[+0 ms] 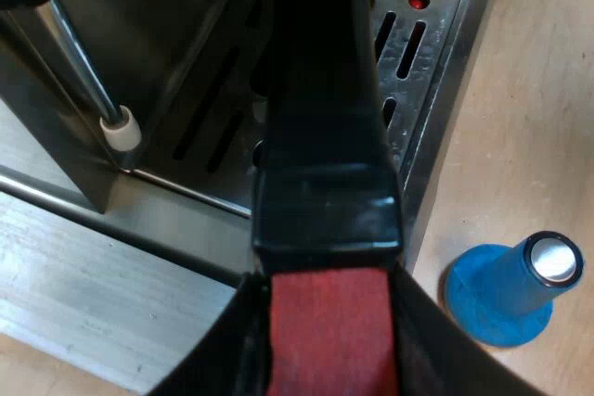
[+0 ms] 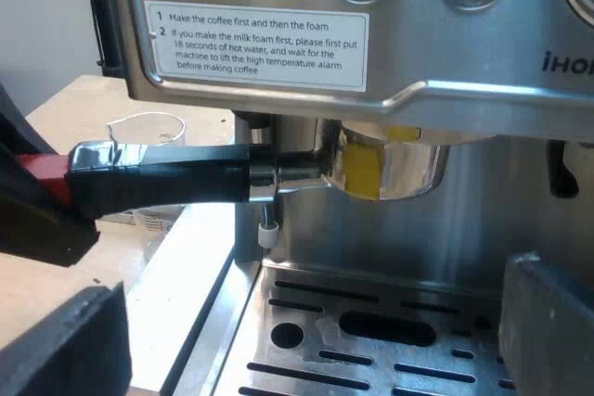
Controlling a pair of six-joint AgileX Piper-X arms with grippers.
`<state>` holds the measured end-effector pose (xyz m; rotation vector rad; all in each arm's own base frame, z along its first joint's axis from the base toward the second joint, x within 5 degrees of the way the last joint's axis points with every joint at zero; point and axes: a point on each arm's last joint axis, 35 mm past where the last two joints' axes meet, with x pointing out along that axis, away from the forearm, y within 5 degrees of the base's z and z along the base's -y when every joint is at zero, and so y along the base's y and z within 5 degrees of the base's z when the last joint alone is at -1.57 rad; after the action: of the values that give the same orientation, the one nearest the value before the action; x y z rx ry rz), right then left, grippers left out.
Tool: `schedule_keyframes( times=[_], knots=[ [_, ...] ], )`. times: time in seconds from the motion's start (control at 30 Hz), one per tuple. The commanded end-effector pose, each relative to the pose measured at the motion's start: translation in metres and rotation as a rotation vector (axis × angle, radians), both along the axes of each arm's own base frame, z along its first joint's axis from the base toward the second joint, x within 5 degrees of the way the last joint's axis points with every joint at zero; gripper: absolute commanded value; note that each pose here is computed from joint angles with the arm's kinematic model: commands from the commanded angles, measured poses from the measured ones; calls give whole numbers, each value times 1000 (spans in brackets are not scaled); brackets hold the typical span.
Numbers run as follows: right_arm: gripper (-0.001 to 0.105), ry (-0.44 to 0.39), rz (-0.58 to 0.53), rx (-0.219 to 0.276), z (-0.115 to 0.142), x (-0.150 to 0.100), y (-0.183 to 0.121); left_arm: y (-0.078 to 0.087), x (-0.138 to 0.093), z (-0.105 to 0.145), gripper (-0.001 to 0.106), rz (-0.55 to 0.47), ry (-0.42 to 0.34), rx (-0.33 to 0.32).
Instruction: Put the handle in the coffee machine
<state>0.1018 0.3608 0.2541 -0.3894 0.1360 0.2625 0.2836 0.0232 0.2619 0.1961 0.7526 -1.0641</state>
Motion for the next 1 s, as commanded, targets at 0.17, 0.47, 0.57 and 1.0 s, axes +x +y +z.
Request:
schedule_keyframes(
  times=[0.17, 0.47, 0.57, 1.0],
  knots=[
    [82, -10, -11, 1, 4, 2, 1, -18, 1, 17, 0, -89, -92, -155],
    [82, -10, -11, 1, 4, 2, 1, -16, 7, 18, 0, -29, -78, -141],
    [82, -10, -11, 1, 4, 2, 1, -16, 6, 18, 0, -29, -68, -143],
    [82, -47, -126, -24, -1, 11, -3, -18, -6, 34, 0, -62, -122, -184]
  ],
)
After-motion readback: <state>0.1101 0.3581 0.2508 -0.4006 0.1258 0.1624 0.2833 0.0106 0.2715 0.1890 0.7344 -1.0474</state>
